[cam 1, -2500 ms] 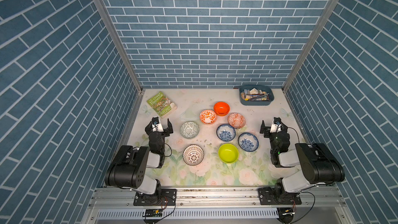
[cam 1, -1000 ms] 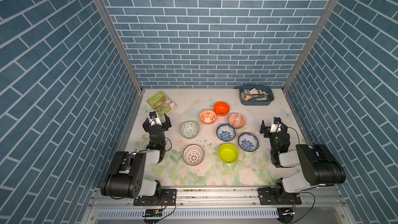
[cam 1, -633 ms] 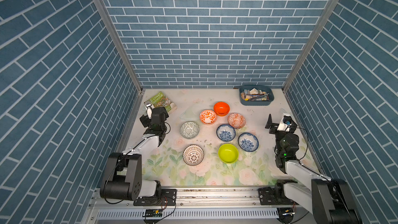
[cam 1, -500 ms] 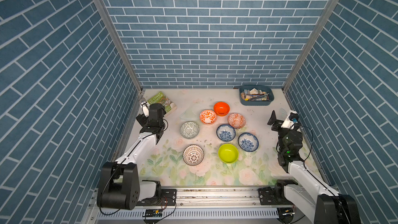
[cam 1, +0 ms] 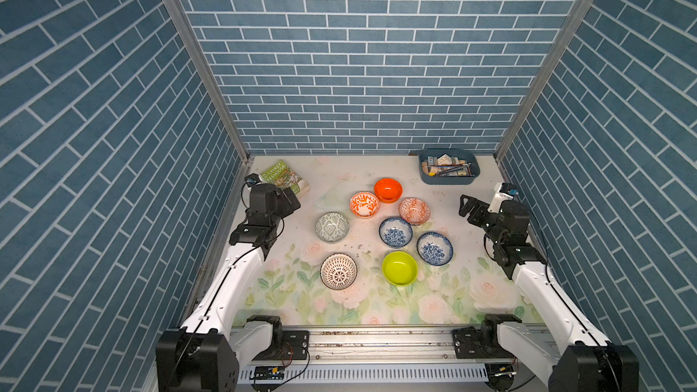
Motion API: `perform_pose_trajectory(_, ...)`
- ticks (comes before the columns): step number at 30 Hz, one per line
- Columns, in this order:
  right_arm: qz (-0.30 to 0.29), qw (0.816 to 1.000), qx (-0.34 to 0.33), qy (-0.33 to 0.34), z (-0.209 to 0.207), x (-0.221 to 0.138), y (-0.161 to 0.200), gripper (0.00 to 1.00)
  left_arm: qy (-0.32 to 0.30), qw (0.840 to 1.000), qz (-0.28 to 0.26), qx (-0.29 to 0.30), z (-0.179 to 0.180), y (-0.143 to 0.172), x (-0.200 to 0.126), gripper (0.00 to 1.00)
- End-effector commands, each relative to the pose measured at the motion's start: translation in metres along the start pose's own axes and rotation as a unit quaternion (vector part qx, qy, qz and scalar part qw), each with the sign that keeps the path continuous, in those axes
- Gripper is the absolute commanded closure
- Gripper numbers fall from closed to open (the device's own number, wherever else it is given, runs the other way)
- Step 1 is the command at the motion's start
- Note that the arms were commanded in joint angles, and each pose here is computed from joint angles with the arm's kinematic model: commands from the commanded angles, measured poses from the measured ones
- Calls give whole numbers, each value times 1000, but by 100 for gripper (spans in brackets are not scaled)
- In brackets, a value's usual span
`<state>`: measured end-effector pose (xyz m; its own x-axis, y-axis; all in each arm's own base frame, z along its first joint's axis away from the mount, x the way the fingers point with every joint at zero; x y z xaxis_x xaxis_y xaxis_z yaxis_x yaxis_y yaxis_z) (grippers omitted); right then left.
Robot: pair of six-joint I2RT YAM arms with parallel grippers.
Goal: Stack the bowls
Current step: Move the bowl to the center of the board.
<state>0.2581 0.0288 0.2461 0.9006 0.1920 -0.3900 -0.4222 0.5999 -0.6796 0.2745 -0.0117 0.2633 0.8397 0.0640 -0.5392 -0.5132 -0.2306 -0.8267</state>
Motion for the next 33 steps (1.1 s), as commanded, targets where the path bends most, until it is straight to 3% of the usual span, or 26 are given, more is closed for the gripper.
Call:
perform_pose_trajectory(1, 104, 994, 12, -22, 13, 0, 15, 5, 75, 993, 83, -28, -10, 27, 7, 0)
perform_pose_trajectory(9, 157, 985, -71, 31, 53, 17, 48, 12, 86, 984, 155, 4, -58, 68, 27, 3)
perform_pose_trajectory(16, 151, 982, -104, 55, 67, 22, 49, 13, 74, 979, 190, -4, -67, 88, 55, 19)
perform_pose_trajectory(25, 149, 980, -112, 71, 66, 29, 49, 13, 56, 974, 220, 0, -62, 114, 71, 24)
perform_pose_trajectory(28, 142, 981, -112, 69, 69, 30, 46, 13, 55, 973, 226, 2, -61, 120, 76, 29)
perform_pose_trajectory(33, 134, 983, -110, 64, 75, 30, 41, 13, 52, 971, 232, 4, -62, 126, 84, 46)
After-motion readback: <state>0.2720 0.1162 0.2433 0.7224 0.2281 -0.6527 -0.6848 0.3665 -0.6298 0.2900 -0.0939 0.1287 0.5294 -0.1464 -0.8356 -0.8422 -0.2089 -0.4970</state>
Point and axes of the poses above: each gripper's point midway between its finger pads, its own x axis out along the fingers, its own z axis along the line the jaws close on, y = z × x, the point moved 10 cm from there along -x, back along the fingers, and after that the axes turned 14 degrees about x, right-handed, at the moved point
